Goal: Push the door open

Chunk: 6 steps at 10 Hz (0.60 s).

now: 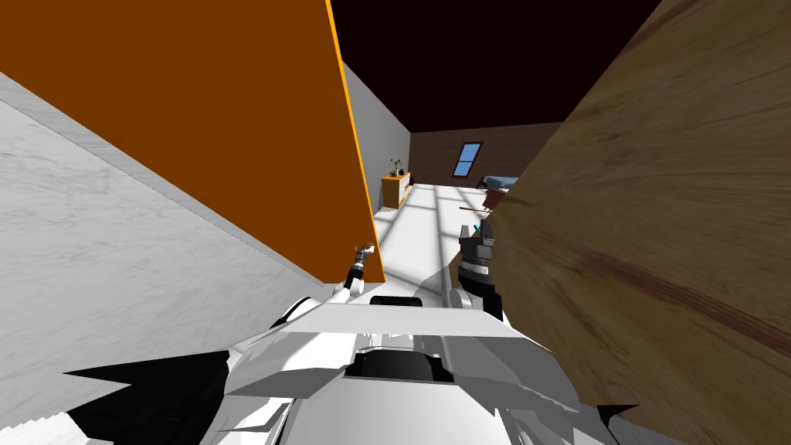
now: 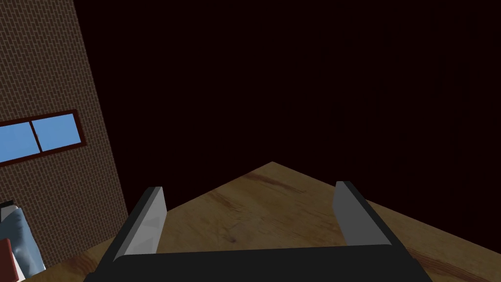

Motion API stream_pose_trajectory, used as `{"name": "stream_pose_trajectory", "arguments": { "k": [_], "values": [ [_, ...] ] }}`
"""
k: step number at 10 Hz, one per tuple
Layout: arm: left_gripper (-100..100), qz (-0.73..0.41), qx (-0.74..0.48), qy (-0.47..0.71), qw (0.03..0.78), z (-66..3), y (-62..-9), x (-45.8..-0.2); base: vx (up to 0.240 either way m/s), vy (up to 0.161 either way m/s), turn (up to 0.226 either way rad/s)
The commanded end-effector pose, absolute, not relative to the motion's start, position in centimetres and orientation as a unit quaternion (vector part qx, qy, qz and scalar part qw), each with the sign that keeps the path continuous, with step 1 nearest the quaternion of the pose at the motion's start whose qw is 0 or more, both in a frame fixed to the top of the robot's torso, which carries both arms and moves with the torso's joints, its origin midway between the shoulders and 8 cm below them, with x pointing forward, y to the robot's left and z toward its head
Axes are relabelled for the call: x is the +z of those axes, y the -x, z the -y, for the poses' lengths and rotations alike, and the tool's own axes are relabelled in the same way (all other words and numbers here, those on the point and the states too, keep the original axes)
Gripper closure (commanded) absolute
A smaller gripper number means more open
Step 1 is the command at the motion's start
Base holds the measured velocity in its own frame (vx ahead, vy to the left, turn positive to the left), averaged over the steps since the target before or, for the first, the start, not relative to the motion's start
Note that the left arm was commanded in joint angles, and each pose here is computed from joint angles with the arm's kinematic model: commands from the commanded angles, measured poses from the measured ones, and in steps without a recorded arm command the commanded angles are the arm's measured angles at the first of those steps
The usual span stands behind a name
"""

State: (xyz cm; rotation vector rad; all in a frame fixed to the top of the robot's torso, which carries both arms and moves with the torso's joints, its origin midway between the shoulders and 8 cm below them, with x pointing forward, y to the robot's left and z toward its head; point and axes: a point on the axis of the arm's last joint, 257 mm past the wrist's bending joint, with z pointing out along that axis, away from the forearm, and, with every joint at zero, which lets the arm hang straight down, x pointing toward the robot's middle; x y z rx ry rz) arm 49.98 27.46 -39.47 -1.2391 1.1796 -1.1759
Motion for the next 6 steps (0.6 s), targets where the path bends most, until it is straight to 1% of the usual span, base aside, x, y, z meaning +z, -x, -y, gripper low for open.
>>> {"name": "stream_pose_trajectory", "arguments": {
  "k": [1,2,4,6],
  "values": [
    [100,-0.485,-0.489,0.512,0.513,-27.8,-50.3,-39.0,0.017,0.005,-0.016],
    [100,-0.48,-0.483,0.518,0.519,-28.8,-50.2,-39.1,0.094,-0.045,0.019],
    [100,-0.474,-0.476,0.523,0.524,-29.7,-50.1,-39.1,0.136,-0.1,0.064],
    [100,-0.469,-0.471,0.528,0.529,-30.5,-50.0,-39.1,0.137,-0.07,0.042]
  ]
}}
